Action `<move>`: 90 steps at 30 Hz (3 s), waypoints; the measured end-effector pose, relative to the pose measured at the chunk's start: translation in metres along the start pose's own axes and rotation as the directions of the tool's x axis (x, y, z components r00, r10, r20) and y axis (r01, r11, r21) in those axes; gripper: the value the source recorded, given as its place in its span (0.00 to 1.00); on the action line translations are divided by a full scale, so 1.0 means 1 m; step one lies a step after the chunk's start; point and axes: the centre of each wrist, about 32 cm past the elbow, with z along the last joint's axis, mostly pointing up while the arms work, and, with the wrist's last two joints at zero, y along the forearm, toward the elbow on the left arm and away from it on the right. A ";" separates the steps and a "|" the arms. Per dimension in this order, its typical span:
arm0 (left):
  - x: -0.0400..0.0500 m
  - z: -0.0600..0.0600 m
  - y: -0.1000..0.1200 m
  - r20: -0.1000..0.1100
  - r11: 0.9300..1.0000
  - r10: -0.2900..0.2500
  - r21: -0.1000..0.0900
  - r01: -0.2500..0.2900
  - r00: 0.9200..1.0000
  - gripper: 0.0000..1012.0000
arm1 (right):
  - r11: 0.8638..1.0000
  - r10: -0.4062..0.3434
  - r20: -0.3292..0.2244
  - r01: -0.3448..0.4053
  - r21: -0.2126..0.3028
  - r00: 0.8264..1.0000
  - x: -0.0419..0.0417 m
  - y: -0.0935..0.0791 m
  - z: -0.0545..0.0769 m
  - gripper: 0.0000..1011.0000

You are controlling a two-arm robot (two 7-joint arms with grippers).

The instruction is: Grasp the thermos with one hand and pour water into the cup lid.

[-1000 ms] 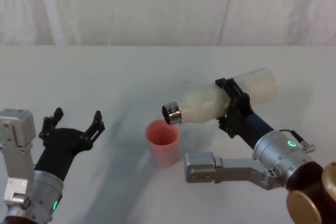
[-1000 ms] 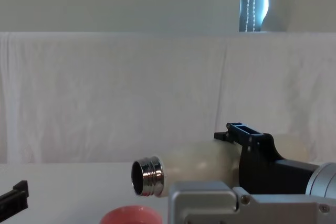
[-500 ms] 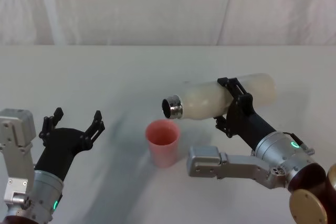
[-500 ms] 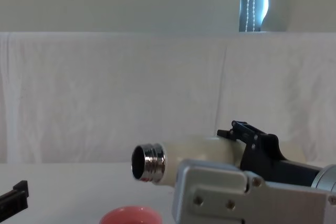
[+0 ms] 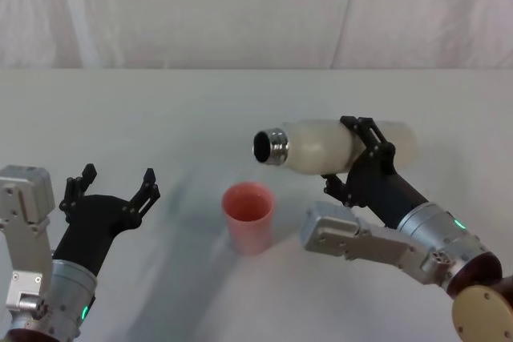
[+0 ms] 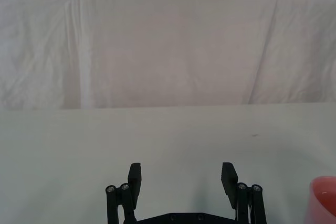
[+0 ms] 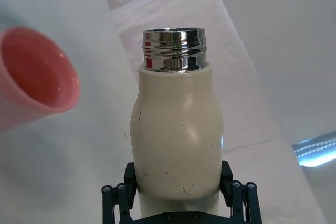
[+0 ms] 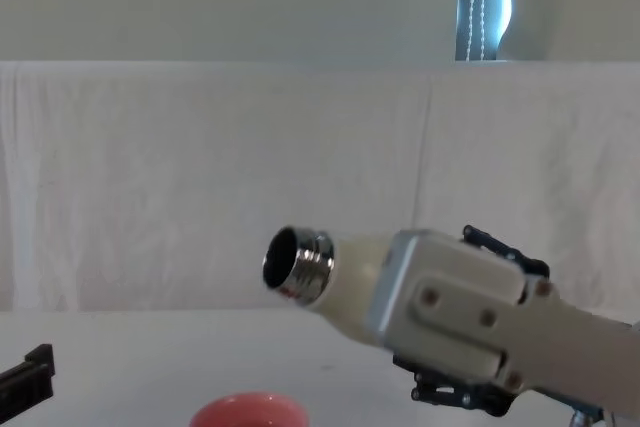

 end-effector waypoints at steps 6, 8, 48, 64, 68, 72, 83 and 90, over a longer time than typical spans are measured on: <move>0.0000 0.000 0.000 0.000 1.000 0.000 0.000 0.000 1.000 0.99 | 1.000 -0.022 -0.114 0.023 0.011 0.993 -0.0031 -0.002 -0.004 0.94; 0.0000 0.000 0.000 0.000 1.000 0.000 0.000 0.000 1.000 0.99 | 0.999 -0.029 -0.157 0.031 0.013 0.987 -0.0040 -0.003 -0.006 0.94; 0.0000 0.000 0.000 0.000 1.000 0.000 0.000 0.000 1.000 0.99 | 0.991 -0.104 -0.522 0.134 0.019 0.847 -0.0183 -0.012 -0.020 0.94; 0.0000 0.000 0.000 0.000 1.000 0.000 0.000 0.000 1.000 0.99 | 0.988 -0.114 -0.596 0.156 0.019 0.795 -0.0200 -0.012 -0.022 0.94; 0.0000 0.000 0.000 0.000 1.000 0.000 0.000 0.000 1.000 0.99 | 0.985 -0.121 -0.648 0.171 0.014 0.752 -0.0221 -0.013 -0.024 0.94; 0.0000 0.000 0.000 0.000 1.000 0.000 0.000 0.000 1.000 0.99 | 0.985 -0.121 -0.678 0.172 0.009 0.725 -0.0240 -0.013 -0.026 0.94; 0.0000 0.000 0.000 0.000 1.000 0.000 0.000 0.000 1.000 0.99 | 0.984 -0.114 -0.767 0.176 -0.001 0.631 -0.0293 -0.019 -0.032 0.94; 0.0000 0.000 0.000 0.000 1.000 0.000 0.000 0.000 1.000 0.99 | 0.984 -0.118 -0.809 0.177 -0.017 0.576 -0.0321 -0.022 -0.034 0.94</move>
